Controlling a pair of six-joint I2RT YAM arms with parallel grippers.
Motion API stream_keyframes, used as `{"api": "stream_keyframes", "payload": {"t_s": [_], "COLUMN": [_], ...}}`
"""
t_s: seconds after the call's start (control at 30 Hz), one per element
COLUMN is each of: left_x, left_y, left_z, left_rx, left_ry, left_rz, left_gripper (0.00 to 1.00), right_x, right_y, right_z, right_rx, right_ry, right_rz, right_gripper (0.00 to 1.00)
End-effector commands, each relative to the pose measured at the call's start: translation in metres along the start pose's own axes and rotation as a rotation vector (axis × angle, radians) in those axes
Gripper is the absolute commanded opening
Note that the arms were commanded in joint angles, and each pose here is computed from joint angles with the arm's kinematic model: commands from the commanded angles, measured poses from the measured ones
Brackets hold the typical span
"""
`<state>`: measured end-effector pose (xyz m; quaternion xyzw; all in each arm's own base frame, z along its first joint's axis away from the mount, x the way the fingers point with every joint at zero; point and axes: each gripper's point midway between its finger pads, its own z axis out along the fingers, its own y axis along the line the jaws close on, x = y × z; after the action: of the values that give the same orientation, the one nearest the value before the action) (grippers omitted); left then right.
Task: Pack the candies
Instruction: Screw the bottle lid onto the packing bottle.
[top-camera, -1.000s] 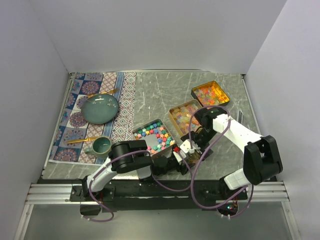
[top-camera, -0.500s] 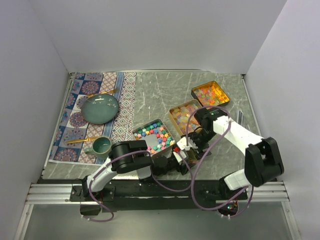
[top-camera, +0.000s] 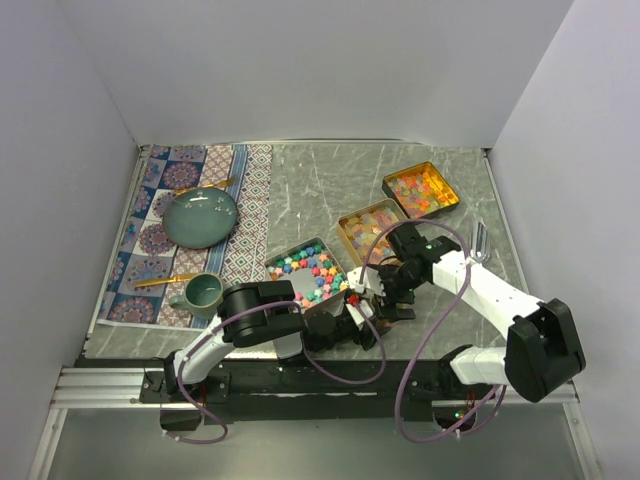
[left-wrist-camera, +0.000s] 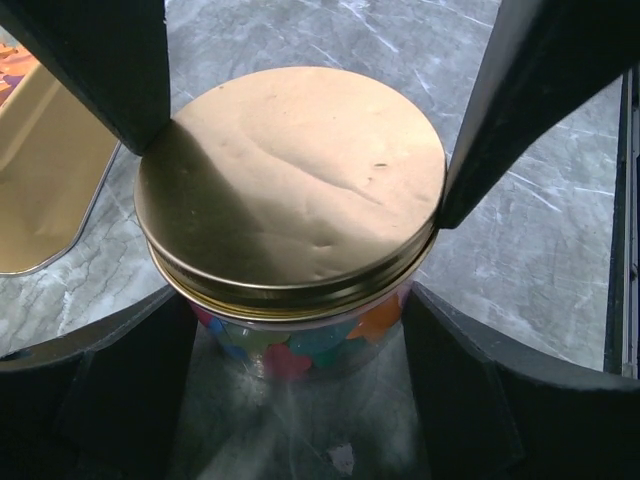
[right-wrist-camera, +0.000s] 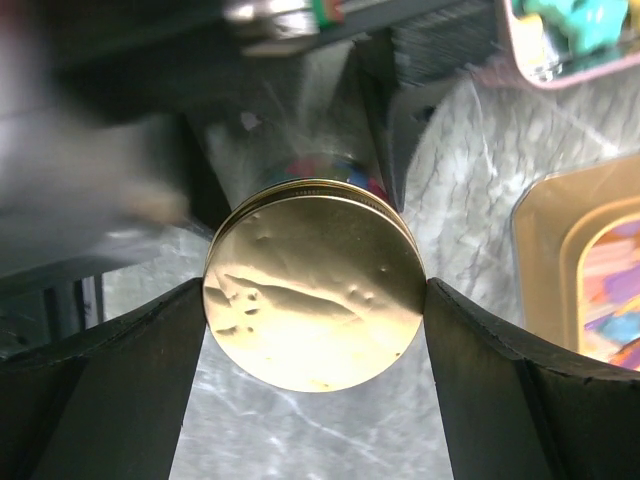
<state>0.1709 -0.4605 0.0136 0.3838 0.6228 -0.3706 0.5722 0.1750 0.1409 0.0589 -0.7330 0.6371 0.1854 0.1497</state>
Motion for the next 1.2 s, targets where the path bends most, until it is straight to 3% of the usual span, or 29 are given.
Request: {"api": "stream_keyframes", "payload": {"t_s": [0.0, 0.5, 0.77, 0.87, 0.93, 0.97, 1.17], "left_x": [0.018, 0.022, 0.021, 0.022, 0.023, 0.022, 0.027], "left_y": [0.021, 0.017, 0.016, 0.016, 0.017, 0.018, 0.018], "left_z": [-0.018, -0.019, -0.021, -0.021, -0.021, -0.021, -0.024], "left_rx": [-0.086, -0.072, -0.064, -0.064, -0.066, -0.067, -0.063], "left_ry": [-0.01, -0.003, -0.001, -0.001, -0.001, -0.004, 0.011], "left_rz": [0.043, 0.043, 0.04, 0.04, 0.039, 0.038, 0.047], "left_gripper": [0.01, 0.01, 0.01, 0.01, 0.01, 0.01, 0.01], "right_x": [0.026, 0.028, 0.03, 0.03, 0.032, 0.034, 0.049], "right_y": [0.051, 0.055, 0.057, 0.057, 0.059, 0.059, 0.048], "right_z": [0.032, 0.033, 0.034, 0.028, 0.022, 0.019, -0.003], "right_rx": [-0.168, -0.139, -0.149, -0.145, -0.138, -0.141, -0.084], "right_ry": [0.082, 0.106, 0.114, 0.114, 0.126, 0.135, 0.207], "right_rz": [0.309, 0.479, 0.463, 0.44, 0.406, 0.359, 0.273], "right_gripper": [0.49, 0.5, 0.52, 0.63, 0.75, 1.0, 1.0]}}
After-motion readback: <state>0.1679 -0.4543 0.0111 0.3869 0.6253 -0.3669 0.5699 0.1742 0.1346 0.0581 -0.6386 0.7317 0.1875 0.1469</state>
